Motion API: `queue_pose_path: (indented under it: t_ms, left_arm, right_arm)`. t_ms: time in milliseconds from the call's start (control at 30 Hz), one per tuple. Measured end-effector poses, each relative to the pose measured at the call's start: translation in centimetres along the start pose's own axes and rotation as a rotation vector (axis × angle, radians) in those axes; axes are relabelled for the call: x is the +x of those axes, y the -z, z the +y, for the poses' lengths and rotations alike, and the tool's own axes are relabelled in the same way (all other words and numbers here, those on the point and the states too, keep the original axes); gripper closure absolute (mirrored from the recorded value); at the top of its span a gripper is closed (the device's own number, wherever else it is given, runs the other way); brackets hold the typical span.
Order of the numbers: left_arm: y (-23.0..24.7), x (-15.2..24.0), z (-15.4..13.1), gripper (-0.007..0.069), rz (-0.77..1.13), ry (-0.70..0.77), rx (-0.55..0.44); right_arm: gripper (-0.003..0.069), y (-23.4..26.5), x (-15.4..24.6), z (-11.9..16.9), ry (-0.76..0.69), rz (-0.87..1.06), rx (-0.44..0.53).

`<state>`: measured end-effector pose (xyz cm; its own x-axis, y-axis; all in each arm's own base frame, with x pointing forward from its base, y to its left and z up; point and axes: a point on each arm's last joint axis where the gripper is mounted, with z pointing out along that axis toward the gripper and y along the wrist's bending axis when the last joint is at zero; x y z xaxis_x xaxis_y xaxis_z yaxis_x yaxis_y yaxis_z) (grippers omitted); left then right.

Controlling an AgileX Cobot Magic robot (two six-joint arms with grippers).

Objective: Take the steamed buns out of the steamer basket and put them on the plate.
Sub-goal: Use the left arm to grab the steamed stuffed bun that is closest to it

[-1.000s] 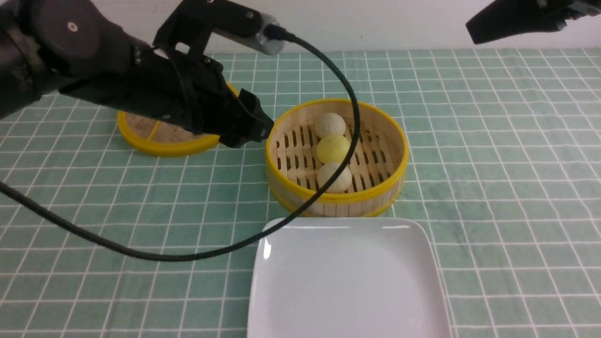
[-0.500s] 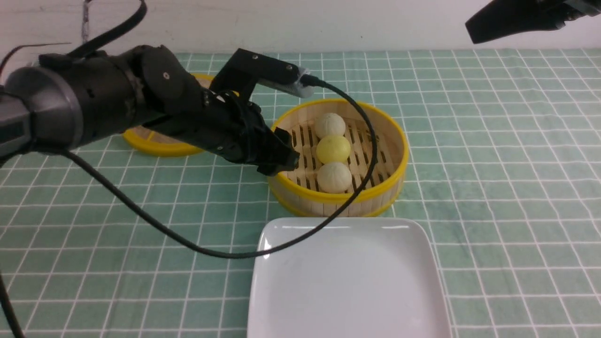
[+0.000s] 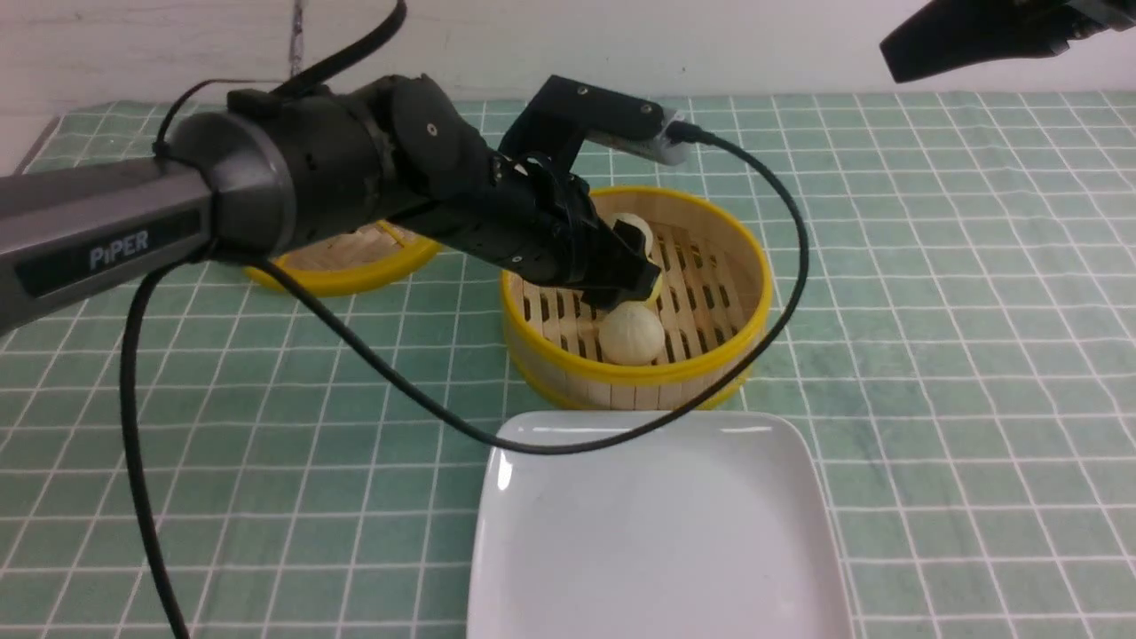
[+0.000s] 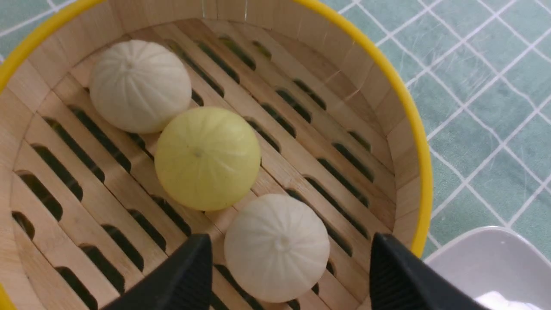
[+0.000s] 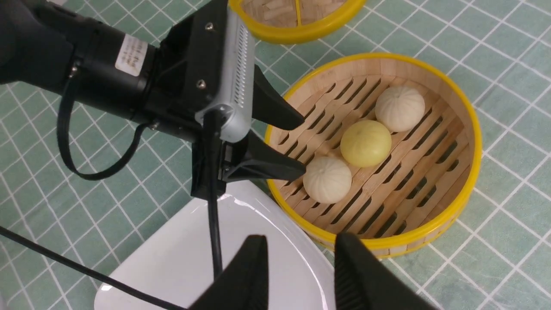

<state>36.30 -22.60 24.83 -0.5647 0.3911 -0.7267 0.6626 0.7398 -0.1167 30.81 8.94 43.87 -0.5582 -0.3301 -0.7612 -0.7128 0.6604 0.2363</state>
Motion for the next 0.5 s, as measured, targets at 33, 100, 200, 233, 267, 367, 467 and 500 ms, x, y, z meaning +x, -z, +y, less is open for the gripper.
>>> queue_pose_path:
  t_ms: [33, 100, 200, 233, 267, 367, 467, 500]
  left_arm:
    - [-0.2, 0.1, 0.0, 0.0132, 0.006, 0.002, 0.0]
    - [-0.8, 0.5, 0.1, 0.0132, 0.022, 0.009, 0.004]
    - [-1.3, 0.8, 0.2, 0.0132, 0.031, 0.019, 0.006]
    - [-2.0, 1.1, 0.4, 0.0132, 0.042, 0.028, 0.007]
    - [-2.1, 1.2, 0.4, 0.0132, 0.044, 0.029, 0.007]
    - [-3.3, 1.9, 0.6, 0.0132, 0.07, 0.047, 0.011]
    - [-3.7, 2.2, 0.7, 0.0132, 0.08, 0.056, 0.014]
    - [-3.8, 2.3, 0.7, 0.0132, 0.082, 0.057, 0.013]
  right_arm:
    - [0.0419, 0.0, 0.0, 0.0, 0.0, 0.0, 0.0]
    - [0.0419, 0.0, 0.0, 0.0, 0.0, 0.0, 0.0]
    - [0.0419, 0.0, 0.0, 0.0, 0.0, 0.0, 0.0]
    - [0.0419, 0.0, 0.0, 0.0, 0.0, 0.0, 0.0]
    - [0.0419, 0.0, 0.0, 0.0, 0.0, 0.0, 0.0]
    - [0.0419, 0.0, 0.0, 0.0, 0.0, 0.001, 0.001]
    - [0.0419, 0.0, 0.0, 0.0, 0.0, 0.001, 0.001]
    - [0.0419, 0.0, 0.0, 0.0, 0.0, 0.001, 0.001]
